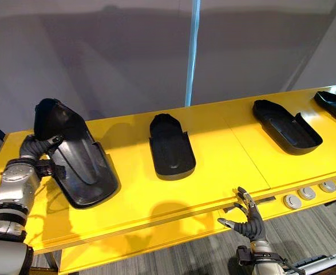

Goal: Walk over and take plastic housings, then place them on the shelf

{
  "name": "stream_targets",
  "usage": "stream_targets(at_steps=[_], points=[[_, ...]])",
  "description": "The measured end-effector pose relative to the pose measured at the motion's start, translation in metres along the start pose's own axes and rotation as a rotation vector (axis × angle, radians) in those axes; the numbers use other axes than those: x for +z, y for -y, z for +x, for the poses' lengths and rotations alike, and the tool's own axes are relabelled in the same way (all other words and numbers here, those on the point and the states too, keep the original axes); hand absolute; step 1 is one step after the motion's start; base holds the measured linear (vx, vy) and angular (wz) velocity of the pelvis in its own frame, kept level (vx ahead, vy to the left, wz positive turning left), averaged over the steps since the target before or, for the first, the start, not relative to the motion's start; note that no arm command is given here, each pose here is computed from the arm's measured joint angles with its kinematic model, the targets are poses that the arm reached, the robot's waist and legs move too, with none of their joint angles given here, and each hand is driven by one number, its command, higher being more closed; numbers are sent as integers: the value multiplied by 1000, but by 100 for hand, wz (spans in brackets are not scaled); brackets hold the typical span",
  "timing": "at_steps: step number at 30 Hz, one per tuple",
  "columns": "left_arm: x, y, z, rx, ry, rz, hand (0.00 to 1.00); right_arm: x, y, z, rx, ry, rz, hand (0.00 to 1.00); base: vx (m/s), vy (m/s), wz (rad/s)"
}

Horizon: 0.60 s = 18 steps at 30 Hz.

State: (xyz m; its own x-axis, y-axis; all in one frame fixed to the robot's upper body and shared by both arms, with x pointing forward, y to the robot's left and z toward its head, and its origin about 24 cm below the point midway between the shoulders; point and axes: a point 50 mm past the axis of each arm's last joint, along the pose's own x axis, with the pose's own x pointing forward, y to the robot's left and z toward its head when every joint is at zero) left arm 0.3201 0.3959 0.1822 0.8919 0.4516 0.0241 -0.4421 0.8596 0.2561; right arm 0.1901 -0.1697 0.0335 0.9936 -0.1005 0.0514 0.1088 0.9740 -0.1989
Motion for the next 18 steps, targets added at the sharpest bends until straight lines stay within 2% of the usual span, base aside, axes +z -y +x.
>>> stream_targets(at_steps=[2, 3, 4, 12, 18], points=[[3, -8, 2, 25, -11, 49, 100, 0, -1, -1, 4, 6, 2, 0, -81, -3, -3], [8, -21, 3, 54, -29, 225, 100, 3, -1, -4, 14, 33, 7, 0, -77, -1, -6], [13, -24, 4, 65, -20, 251, 100, 7, 0, -6, 11, 52, 9, 0, -66, 0, -6], [19, -25, 5, 76, -13, 288, 100, 14, 1, -8, 9, 85, 15, 0, -16, -3, -1], [29, -48, 0, 136, -7, 383, 100, 28, 3, -14, -5, 170, 24, 0, -38, 0, -22]])
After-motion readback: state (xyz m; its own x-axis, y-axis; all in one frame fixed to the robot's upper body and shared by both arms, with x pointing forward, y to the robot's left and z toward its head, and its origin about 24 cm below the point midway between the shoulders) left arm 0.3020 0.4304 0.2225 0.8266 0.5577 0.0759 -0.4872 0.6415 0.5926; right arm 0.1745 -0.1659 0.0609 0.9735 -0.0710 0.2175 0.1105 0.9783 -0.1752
